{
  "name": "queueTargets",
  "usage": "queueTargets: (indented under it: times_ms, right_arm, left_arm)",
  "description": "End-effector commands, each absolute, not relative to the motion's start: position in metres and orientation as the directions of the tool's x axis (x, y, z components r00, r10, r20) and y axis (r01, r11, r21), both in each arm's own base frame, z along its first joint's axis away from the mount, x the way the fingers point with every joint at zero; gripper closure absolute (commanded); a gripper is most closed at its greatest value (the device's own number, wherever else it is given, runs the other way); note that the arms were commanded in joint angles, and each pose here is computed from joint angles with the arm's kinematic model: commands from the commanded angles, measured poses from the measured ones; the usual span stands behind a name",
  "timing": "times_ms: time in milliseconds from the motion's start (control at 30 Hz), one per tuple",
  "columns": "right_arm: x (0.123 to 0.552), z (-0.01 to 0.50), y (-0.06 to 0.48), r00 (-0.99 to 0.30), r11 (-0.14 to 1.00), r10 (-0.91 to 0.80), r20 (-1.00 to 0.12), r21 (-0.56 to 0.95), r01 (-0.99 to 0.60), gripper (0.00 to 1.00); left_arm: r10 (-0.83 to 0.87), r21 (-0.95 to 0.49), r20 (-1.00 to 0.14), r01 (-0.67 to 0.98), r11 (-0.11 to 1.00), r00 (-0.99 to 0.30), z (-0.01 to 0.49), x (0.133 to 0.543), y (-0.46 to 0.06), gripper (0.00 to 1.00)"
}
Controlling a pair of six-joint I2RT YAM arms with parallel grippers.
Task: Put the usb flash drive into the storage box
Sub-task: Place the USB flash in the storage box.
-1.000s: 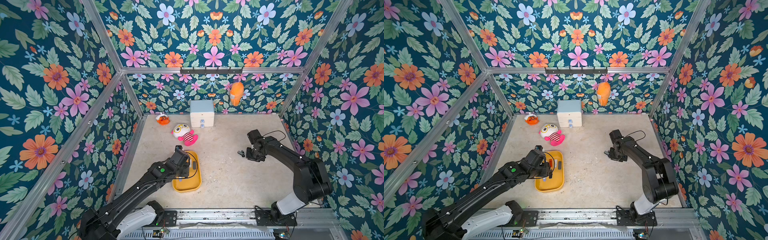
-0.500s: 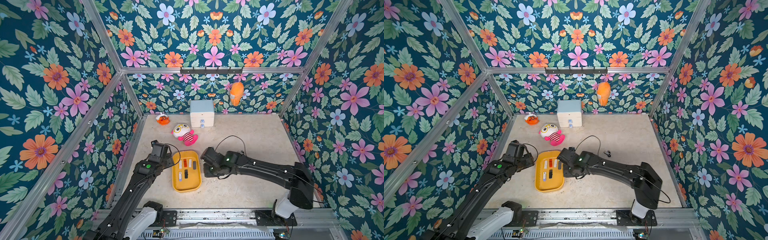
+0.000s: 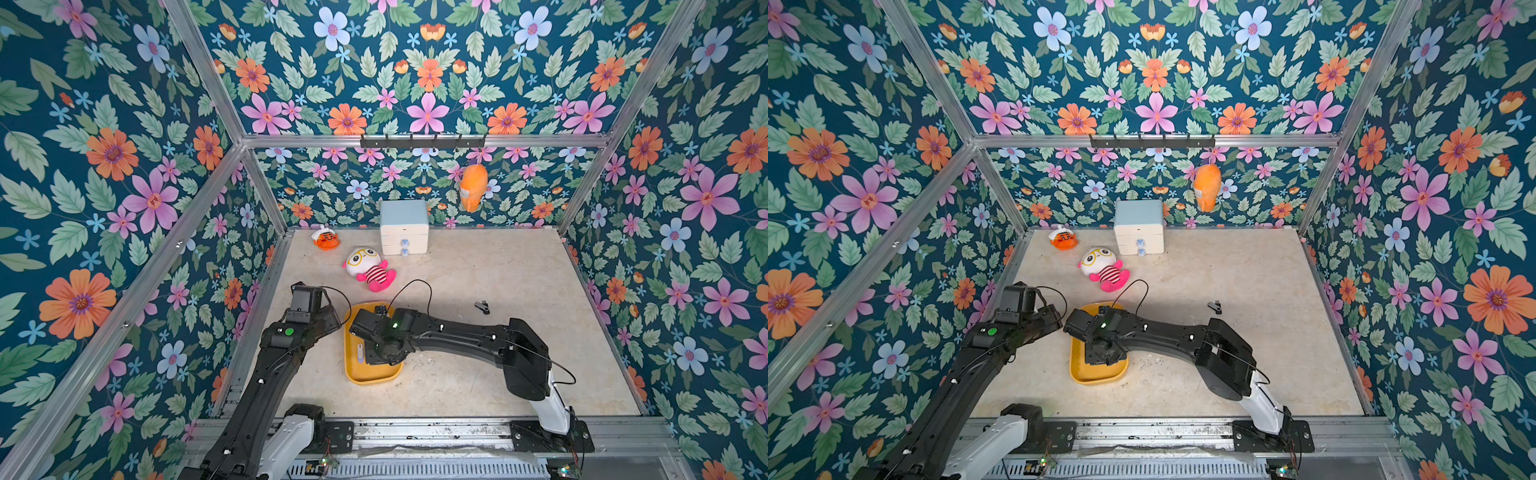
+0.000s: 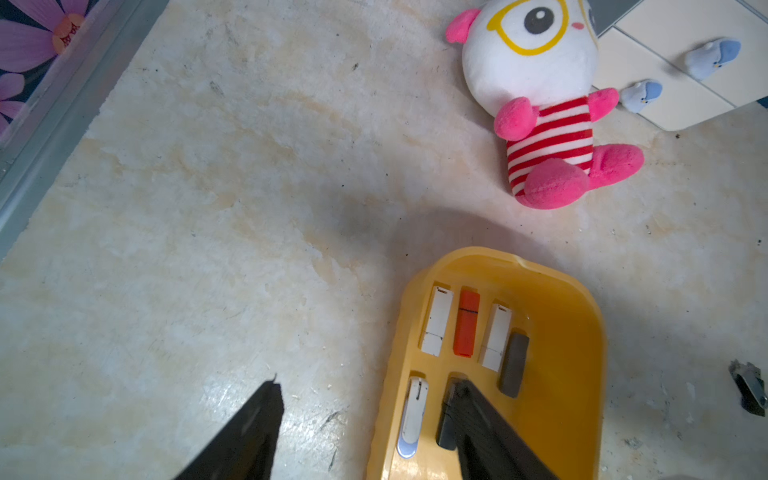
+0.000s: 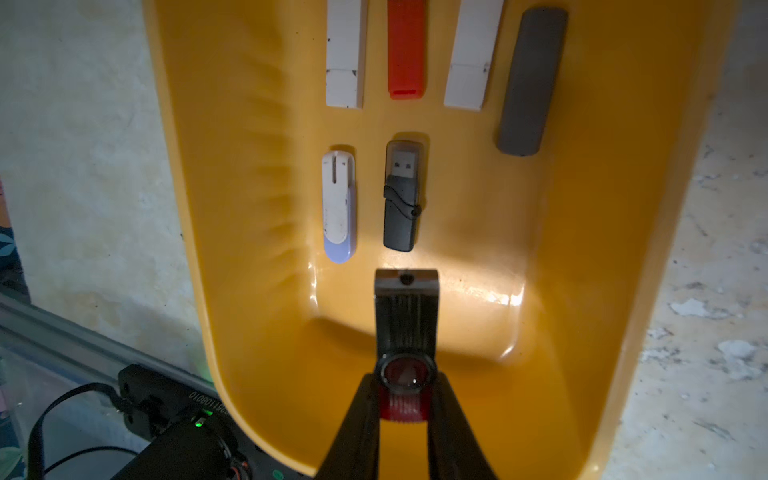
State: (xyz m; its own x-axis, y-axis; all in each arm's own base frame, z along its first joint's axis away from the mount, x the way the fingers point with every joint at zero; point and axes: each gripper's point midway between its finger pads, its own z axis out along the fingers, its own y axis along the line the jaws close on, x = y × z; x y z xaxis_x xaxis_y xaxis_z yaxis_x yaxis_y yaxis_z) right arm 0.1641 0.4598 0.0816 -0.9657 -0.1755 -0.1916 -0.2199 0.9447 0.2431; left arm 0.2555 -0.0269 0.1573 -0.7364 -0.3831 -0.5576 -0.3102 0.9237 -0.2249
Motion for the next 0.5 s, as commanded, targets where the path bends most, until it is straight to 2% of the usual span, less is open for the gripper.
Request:
queueTargets:
  times_ms: [0,467]
  right_arm:
    - [0.167,0.071,0.448,-0.969,0.965,-0.172,-0.180,0.166,-0.202,0.92]
    - [0.183,0.039,0.447,-0.971,0.976,-0.185,-0.150,0.091,-0.200,0.91]
  left_arm:
    - [-0.375,-0.234,-0.565,-0.293,0.927,-0.735,0.159,0.259,-0.029,0.30]
    - [-0.373,-0.243,-0.560,-0.283,0.928,-0.740,0.156,0.260,-0.032,0.29]
